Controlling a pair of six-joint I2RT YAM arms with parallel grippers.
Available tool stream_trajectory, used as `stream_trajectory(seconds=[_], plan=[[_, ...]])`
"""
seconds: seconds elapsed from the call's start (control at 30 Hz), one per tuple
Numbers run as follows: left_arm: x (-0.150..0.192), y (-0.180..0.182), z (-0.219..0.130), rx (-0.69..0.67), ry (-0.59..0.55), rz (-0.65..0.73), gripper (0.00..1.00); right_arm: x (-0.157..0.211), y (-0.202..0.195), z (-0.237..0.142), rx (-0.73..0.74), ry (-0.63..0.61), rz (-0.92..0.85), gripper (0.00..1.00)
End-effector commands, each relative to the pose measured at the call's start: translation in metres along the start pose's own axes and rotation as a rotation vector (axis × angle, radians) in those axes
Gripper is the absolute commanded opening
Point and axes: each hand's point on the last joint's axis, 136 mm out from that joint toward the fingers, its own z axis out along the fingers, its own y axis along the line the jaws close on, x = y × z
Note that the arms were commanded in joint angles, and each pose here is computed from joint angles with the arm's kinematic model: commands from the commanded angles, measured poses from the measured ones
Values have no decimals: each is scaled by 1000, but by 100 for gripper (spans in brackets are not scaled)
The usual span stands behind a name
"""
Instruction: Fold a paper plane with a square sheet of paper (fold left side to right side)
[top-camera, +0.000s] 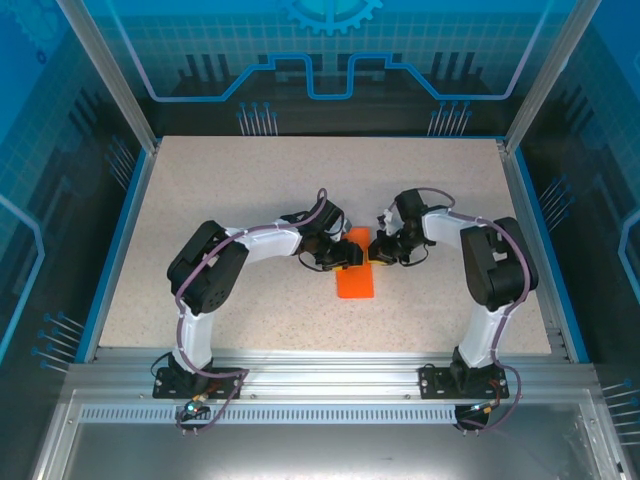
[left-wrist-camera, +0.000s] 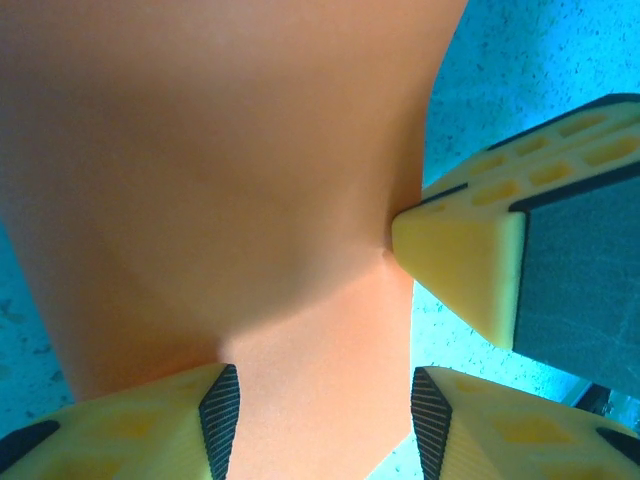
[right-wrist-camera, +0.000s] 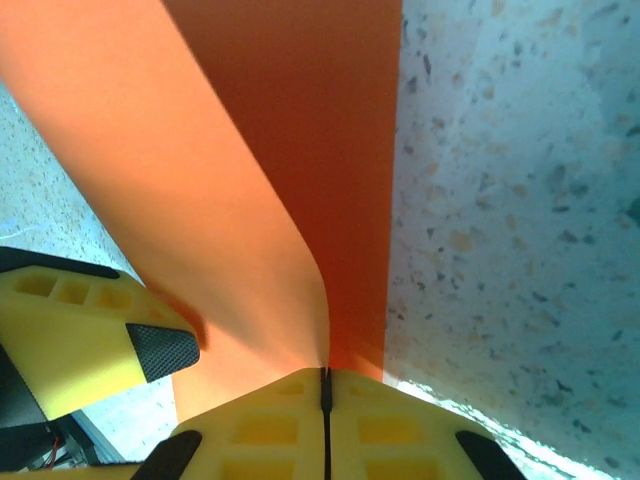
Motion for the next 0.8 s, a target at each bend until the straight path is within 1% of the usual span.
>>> stream_trajectory(seconds=[0.0,0.5,0.77], plan=[[-6,-13,-14,15,-22,17,54,2,-1,5,29,30,-8,6],[-4,-11,-13,12,-16,14,55,7,-8,15,63,62,-3,7],[-11,-25,-22,55,-39,21,55,11,-19,20,107,93,8,7]])
